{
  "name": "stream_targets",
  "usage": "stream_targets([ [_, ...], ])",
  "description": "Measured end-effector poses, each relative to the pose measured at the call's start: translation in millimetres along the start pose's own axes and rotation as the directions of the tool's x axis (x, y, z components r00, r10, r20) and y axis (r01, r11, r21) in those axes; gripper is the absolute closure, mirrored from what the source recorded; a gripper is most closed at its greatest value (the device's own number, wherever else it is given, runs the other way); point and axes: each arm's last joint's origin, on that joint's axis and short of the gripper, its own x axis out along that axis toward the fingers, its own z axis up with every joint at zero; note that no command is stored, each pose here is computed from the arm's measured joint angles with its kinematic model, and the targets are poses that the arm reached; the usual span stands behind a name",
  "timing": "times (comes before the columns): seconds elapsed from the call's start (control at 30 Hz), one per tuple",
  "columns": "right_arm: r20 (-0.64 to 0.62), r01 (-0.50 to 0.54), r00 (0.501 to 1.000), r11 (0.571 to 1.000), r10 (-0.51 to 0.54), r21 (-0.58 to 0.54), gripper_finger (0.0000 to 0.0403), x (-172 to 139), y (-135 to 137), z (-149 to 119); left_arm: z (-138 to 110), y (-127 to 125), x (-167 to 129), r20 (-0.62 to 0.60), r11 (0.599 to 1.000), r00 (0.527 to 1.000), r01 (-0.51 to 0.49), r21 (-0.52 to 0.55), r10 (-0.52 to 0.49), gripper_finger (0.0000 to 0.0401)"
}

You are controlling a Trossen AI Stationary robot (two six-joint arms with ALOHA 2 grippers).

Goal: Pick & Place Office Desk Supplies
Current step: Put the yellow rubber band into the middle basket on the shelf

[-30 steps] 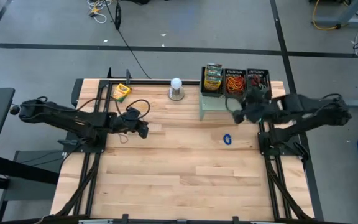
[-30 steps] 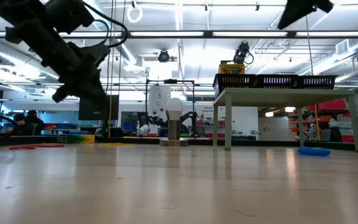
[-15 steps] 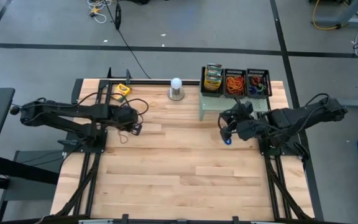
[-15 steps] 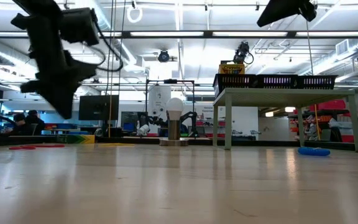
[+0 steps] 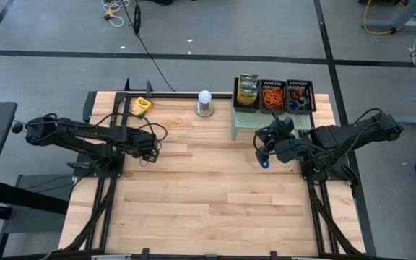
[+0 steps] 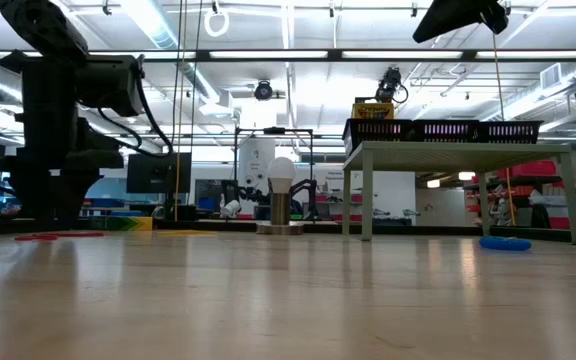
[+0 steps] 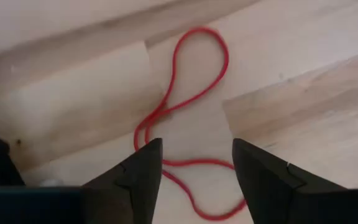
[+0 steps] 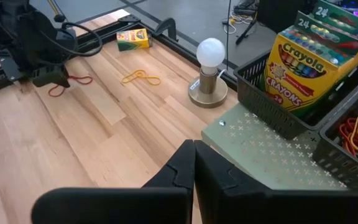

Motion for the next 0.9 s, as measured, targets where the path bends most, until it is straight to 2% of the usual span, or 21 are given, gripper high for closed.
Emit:
stream_targets([
  [0.1,0.002,-0.003,1.000,1.000,0.003,-0.004,0.0395,0.0,0.3,0.3,4.4,-0.6,0.3,0.033,1.000,0.999,0.007,0.029,-0.008,0.0198],
  [0.3,0.006,-0.010,1.000,1.000,0.010,-0.003,0.0394,0.0,1.0,1.0,22.8,-1.6,0.9,0.013,0.989,0.991,0.130,0.069,-0.131,0.0215],
  [0.47,0.016,-0.018,1.000,1.000,0.018,0.010,0.0394,0.0,2.0,2.3,30.0,3.7,2.4,0.010,0.988,0.991,0.131,0.080,-0.132,0.0233],
  [0.6,0.025,-0.026,0.999,0.999,0.026,0.022,0.0394,-0.1,2.9,3.5,37.8,4.2,-1.5,0.011,0.983,0.988,0.154,0.104,-0.156,0.0234],
  [0.77,0.027,-0.027,0.999,0.999,0.027,0.024,0.0394,-0.1,3.1,3.7,59.3,-2.2,-13.1,0.114,0.967,0.964,0.227,0.115,-0.240,0.0221],
  [0.9,0.028,-0.027,0.999,0.999,0.027,0.024,0.0394,-0.2,3.1,3.7,80.5,-5.5,-11.5,0.203,0.957,0.936,0.268,0.113,-0.287,0.0220],
])
